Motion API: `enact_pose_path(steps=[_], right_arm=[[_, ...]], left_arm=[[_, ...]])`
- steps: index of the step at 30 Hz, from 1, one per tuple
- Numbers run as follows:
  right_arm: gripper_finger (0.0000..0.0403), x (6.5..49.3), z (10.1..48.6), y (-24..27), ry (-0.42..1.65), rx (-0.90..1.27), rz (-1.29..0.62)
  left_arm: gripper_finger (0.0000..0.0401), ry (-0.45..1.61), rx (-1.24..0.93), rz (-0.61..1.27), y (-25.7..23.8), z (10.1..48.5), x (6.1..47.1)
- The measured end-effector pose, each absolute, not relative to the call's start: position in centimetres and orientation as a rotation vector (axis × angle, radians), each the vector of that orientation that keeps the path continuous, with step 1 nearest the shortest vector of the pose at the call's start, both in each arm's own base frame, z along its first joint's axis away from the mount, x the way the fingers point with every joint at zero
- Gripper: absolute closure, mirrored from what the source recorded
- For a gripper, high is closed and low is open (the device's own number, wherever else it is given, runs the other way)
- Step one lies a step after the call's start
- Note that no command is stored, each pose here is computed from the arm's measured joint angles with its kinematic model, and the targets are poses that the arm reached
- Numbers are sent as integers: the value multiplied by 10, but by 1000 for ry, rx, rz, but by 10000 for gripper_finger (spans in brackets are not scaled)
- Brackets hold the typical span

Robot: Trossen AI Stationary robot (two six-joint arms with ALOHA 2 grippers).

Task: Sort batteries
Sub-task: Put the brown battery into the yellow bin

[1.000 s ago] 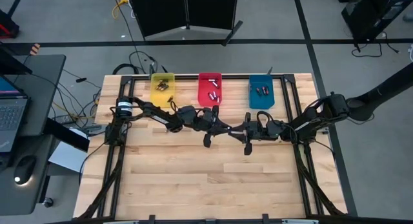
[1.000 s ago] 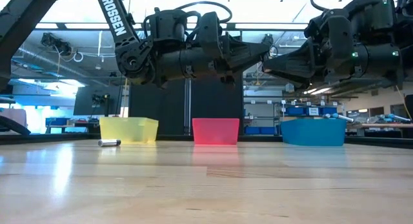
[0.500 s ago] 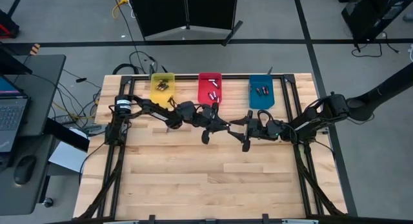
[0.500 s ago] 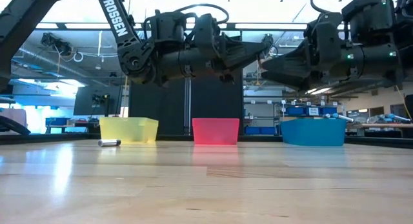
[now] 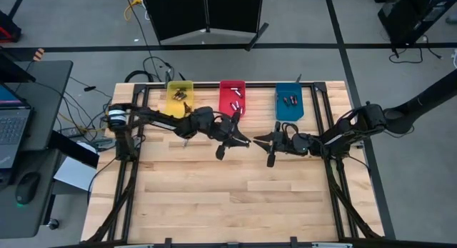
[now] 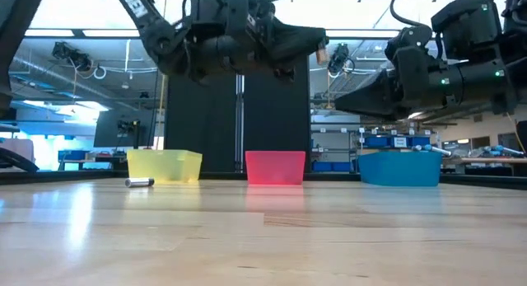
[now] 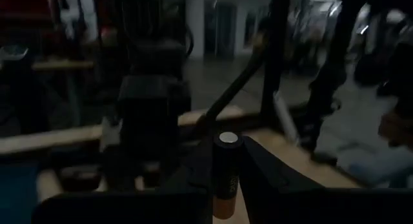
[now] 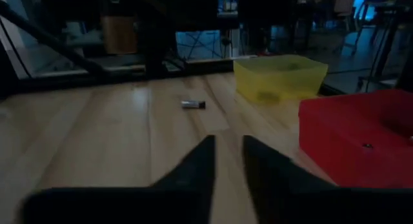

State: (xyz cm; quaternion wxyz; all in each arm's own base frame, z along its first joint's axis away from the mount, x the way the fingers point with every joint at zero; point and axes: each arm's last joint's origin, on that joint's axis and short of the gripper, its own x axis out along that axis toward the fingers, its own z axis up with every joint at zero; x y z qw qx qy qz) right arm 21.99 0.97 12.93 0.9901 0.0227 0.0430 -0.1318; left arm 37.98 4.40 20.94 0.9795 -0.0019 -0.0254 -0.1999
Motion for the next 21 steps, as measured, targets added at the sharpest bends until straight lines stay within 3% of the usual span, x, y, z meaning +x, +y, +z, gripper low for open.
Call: enact_pose_path(steps=[4,9,16,21], right_arm=[[390,219,128,9,106,17,-294],[373,219,127,8,108,18,-314],[395,219,125,8,133,13,-314],[385,219,123,8,147,25,-315]], left_arm=[[348,91,54,-332,44,223,368],[348,314,97,-212,44,239,342],[348,641,60,-59,42,251,295],[348,801,5,47,42,253,271]])
